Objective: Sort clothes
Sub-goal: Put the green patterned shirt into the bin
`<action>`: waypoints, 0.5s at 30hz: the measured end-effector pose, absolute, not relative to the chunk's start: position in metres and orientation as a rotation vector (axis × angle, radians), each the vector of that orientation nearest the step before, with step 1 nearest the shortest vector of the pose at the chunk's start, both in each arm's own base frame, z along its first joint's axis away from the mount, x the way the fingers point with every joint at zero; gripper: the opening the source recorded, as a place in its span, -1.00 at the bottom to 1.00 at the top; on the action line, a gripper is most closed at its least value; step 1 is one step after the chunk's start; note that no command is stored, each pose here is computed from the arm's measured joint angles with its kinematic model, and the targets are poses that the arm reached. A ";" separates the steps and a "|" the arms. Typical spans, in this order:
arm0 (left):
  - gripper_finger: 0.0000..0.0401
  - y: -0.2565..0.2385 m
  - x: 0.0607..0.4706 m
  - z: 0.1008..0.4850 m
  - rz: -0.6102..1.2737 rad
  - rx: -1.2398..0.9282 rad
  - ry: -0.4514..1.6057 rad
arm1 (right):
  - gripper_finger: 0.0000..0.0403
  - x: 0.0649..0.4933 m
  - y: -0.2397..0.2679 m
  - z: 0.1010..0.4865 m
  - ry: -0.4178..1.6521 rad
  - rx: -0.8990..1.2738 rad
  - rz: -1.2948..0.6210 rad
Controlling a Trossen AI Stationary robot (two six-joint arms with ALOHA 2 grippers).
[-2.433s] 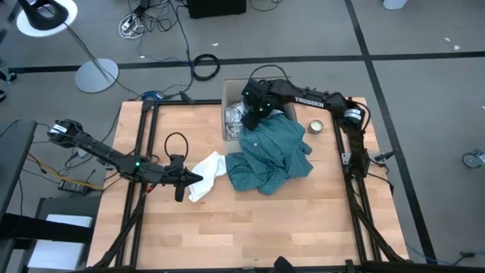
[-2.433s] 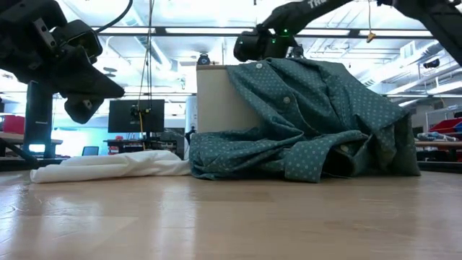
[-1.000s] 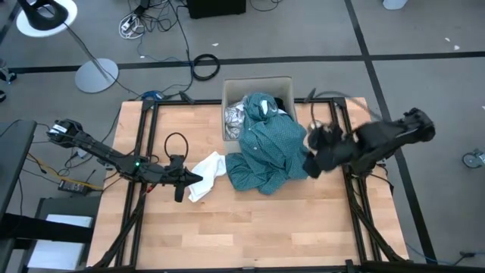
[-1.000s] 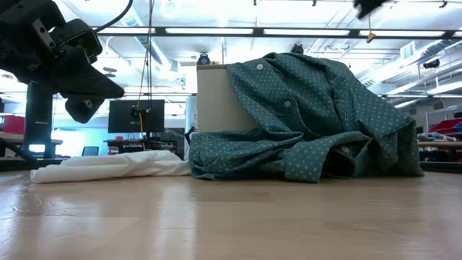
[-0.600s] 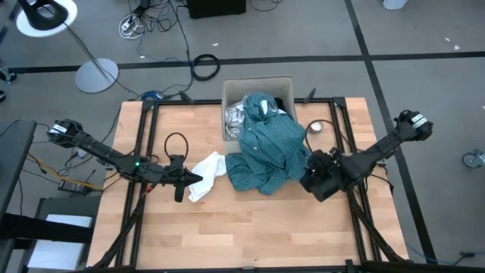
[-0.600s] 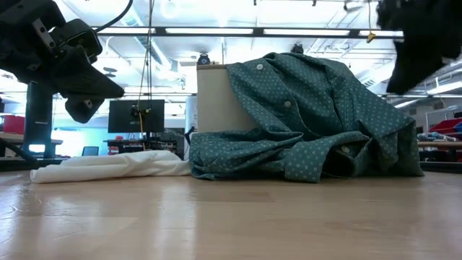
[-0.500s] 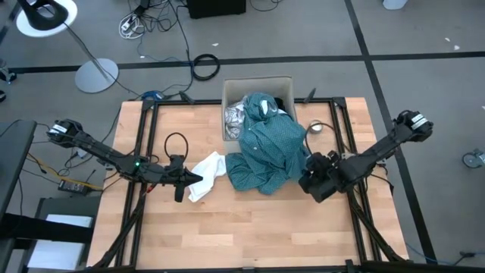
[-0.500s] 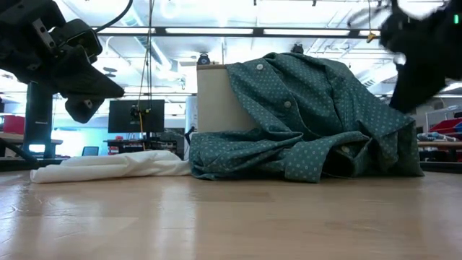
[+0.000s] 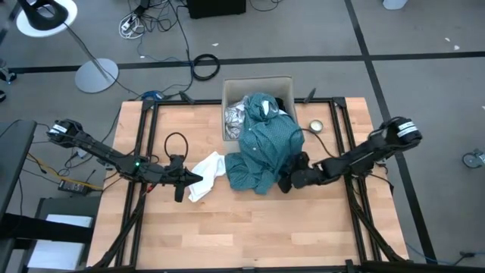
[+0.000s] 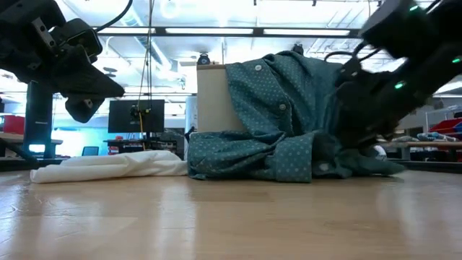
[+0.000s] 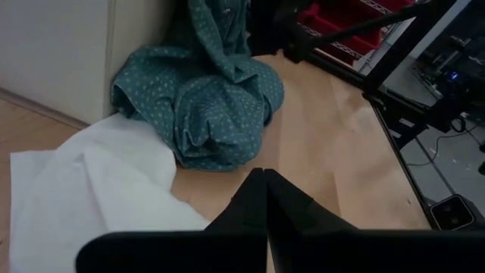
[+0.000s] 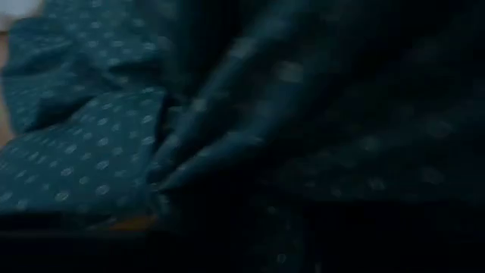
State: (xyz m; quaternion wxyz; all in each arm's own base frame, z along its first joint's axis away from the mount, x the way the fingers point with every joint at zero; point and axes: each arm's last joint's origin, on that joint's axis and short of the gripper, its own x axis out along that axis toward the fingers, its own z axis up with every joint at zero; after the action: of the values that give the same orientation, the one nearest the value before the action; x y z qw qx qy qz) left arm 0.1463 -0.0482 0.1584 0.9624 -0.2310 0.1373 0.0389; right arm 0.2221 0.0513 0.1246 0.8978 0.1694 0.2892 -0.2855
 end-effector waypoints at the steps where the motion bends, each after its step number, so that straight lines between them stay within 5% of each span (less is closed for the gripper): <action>1: -1.00 -0.048 0.146 0.158 0.078 -0.468 0.277 | -0.09 0.227 0.050 0.123 0.596 0.339 -0.586; 7: -1.00 -0.048 0.146 0.159 0.078 -0.469 0.276 | -0.86 0.258 0.056 0.125 0.562 0.264 -0.476; 15: -1.00 -0.048 0.146 0.159 0.078 -0.469 0.276 | -0.97 0.290 0.076 0.191 0.400 0.099 -0.317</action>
State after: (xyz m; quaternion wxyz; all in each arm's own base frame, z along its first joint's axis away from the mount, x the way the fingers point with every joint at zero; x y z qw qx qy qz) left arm 0.1464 -0.0483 0.1587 0.9625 -0.2315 0.1361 0.0385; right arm 0.2901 0.0756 0.1908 0.9664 0.0489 0.1976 -0.1568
